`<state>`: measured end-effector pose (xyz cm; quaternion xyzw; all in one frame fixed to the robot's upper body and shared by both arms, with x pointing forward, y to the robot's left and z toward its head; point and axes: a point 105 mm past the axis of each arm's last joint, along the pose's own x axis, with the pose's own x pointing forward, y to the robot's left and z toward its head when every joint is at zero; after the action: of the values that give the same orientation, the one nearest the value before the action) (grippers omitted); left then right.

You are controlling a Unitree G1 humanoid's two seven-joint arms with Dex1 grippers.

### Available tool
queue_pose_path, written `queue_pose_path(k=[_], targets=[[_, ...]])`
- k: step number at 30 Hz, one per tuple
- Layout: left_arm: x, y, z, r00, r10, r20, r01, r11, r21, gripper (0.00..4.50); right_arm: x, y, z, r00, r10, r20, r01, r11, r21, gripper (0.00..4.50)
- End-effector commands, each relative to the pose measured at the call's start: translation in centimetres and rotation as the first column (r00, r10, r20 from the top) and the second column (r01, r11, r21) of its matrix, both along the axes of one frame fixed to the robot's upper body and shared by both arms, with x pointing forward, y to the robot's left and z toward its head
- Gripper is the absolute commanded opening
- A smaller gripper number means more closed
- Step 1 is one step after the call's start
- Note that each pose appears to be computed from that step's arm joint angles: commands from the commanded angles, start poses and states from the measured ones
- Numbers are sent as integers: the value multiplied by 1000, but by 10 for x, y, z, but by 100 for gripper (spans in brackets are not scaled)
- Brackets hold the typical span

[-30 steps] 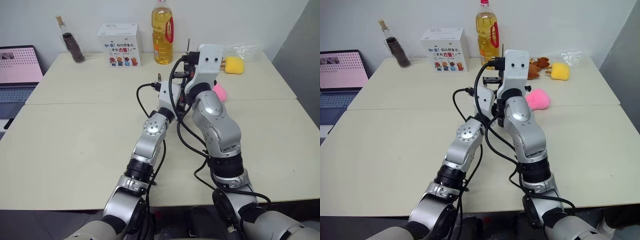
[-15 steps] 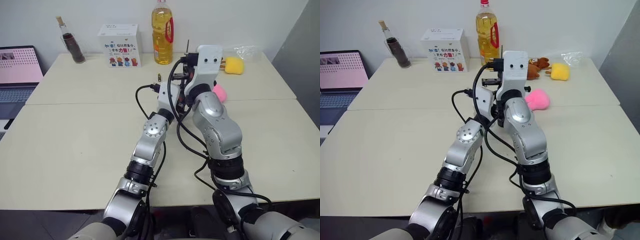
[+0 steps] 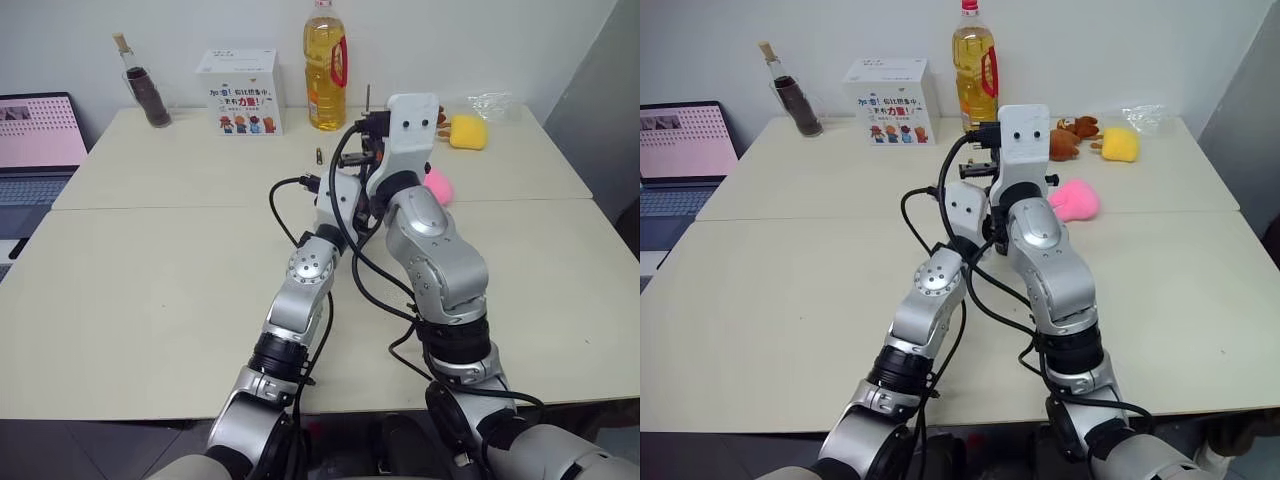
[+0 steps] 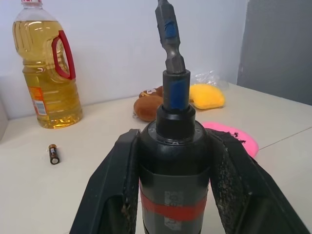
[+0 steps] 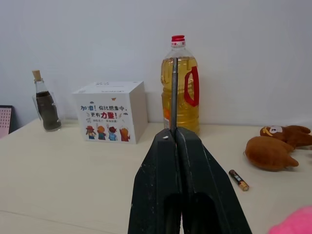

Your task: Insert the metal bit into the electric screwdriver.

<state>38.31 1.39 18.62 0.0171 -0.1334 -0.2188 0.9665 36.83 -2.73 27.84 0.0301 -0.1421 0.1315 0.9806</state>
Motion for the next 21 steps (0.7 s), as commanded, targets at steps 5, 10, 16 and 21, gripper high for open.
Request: queue_pose_path(k=[5, 10, 16, 21], targets=[[52, 5, 5, 991, 31, -129, -30, 1000, 11, 165, 1, -9, -4, 1000, -23, -20, 24, 1000, 8, 1], [62, 6, 8, 991, 28, -127, -27, 1000, 10, 165, 3, -11, -4, 999, -33, -23, 33, 999, 17, 1], [59, 3, 6, 994, 3, -110, -1, 1000, 16, 165, 4, -11, -4, 999, -35, -21, 36, 999, 18, 1], [52, 5, 4, 996, -6, -94, 8, 1000, 15, 165, 5, -13, -6, 999, -40, -32, 41, 999, 21, 1]])
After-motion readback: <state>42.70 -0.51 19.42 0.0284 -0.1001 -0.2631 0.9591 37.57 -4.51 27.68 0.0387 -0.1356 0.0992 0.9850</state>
